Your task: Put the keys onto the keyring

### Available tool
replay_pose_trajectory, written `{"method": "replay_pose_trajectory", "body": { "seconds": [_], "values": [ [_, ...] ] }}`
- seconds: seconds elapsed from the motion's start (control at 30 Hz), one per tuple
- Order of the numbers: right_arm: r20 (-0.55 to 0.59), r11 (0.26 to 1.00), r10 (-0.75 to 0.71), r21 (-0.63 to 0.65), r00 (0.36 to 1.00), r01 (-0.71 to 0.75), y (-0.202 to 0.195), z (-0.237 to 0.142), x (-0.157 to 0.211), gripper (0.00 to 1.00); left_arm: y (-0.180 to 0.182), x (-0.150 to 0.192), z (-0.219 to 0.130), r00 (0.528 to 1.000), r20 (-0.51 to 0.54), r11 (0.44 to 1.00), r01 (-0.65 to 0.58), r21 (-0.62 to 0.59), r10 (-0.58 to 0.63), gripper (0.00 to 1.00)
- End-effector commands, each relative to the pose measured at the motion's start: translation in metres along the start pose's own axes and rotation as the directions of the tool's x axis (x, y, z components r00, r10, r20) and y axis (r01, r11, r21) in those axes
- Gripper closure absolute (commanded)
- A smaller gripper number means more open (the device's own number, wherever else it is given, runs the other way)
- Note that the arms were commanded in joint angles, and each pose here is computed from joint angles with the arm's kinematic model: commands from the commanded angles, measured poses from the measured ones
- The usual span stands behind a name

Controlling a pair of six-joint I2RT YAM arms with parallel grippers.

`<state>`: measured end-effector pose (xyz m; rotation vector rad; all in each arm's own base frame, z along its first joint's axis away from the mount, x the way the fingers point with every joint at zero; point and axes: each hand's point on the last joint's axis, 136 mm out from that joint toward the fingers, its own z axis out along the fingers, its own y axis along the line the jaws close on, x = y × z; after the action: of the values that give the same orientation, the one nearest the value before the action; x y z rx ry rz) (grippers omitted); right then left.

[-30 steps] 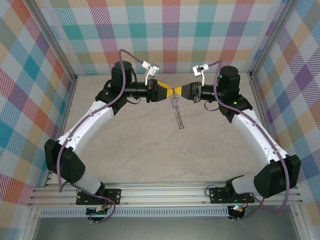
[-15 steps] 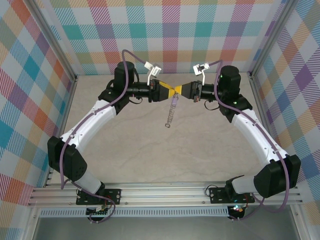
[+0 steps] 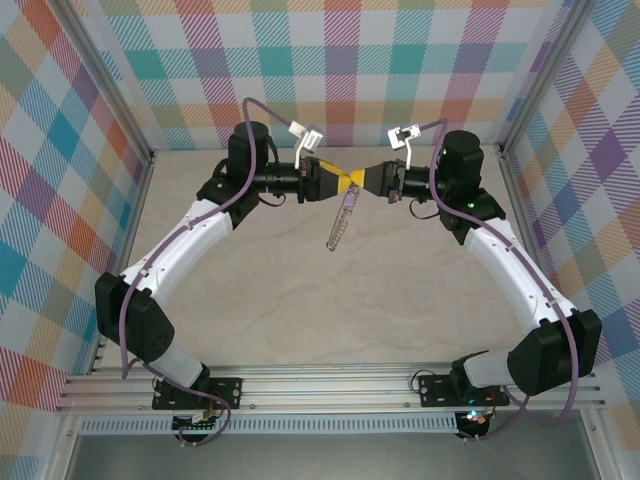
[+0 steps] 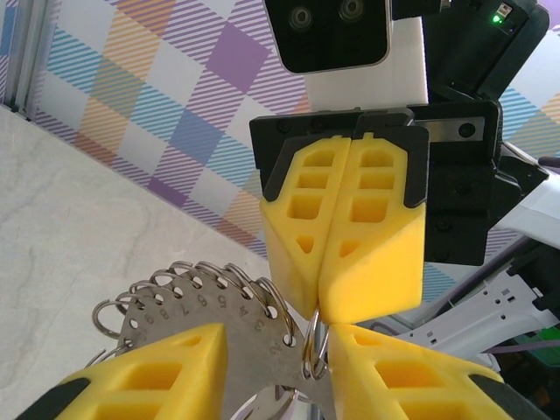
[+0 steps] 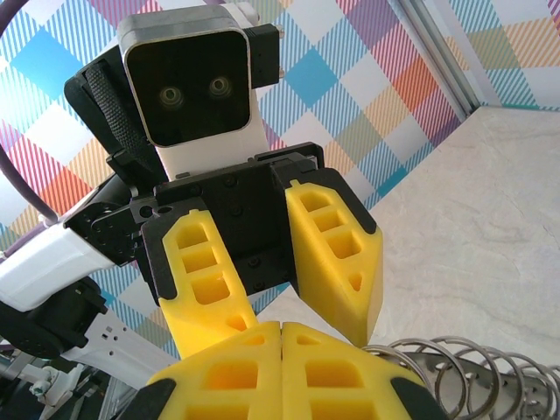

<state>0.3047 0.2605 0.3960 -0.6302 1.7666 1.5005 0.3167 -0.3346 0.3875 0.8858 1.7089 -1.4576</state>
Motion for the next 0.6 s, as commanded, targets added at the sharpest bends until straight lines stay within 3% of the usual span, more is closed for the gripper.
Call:
{"method": "replay_pose_trajectory", "body": {
  "seconds": [0.0, 0.2, 0.27, 0.43, 0.53, 0.57],
  "values": [
    [-0.003, 0.999, -0.028, -0.046, 1.0, 0.028, 0.0086, 0.0003, -0.0038, 1.0, -0.016, -0.0196, 0.0033, 0.997, 0.041, 0.997, -0.062, 0.04, 0.06, 0.65],
    [-0.005, 0.998, -0.021, -0.051, 1.0, 0.021, 0.0072, 0.0012, -0.0029, 1.0, -0.0177, -0.0207, 0.0072, 0.997, 0.039, 0.997, -0.064, 0.05, 0.062, 0.7],
    [-0.007, 0.998, -0.018, -0.052, 1.0, 0.017, 0.0069, 0.0013, -0.0017, 1.0, -0.0185, -0.0203, 0.0091, 0.997, 0.039, 0.996, -0.065, 0.054, 0.063, 0.82],
    [0.0, 0.998, -0.019, -0.053, 1.0, 0.019, 0.0078, 0.001, -0.0034, 1.0, -0.0212, -0.0216, 0.0127, 0.997, 0.043, 0.996, -0.064, 0.065, 0.061, 1.0],
    [0.011, 0.999, -0.018, -0.035, 1.0, 0.019, 0.0088, 0.0002, -0.0085, 1.0, -0.0188, -0.0251, 0.0131, 0.997, 0.061, 0.997, -0.054, 0.047, 0.051, 1.0],
    [0.015, 0.999, -0.02, -0.027, 1.0, 0.02, 0.01, -0.0009, -0.0107, 0.95, -0.0168, -0.026, 0.0132, 0.997, 0.07, 0.998, -0.047, 0.037, 0.044, 1.0]
  ]
}}
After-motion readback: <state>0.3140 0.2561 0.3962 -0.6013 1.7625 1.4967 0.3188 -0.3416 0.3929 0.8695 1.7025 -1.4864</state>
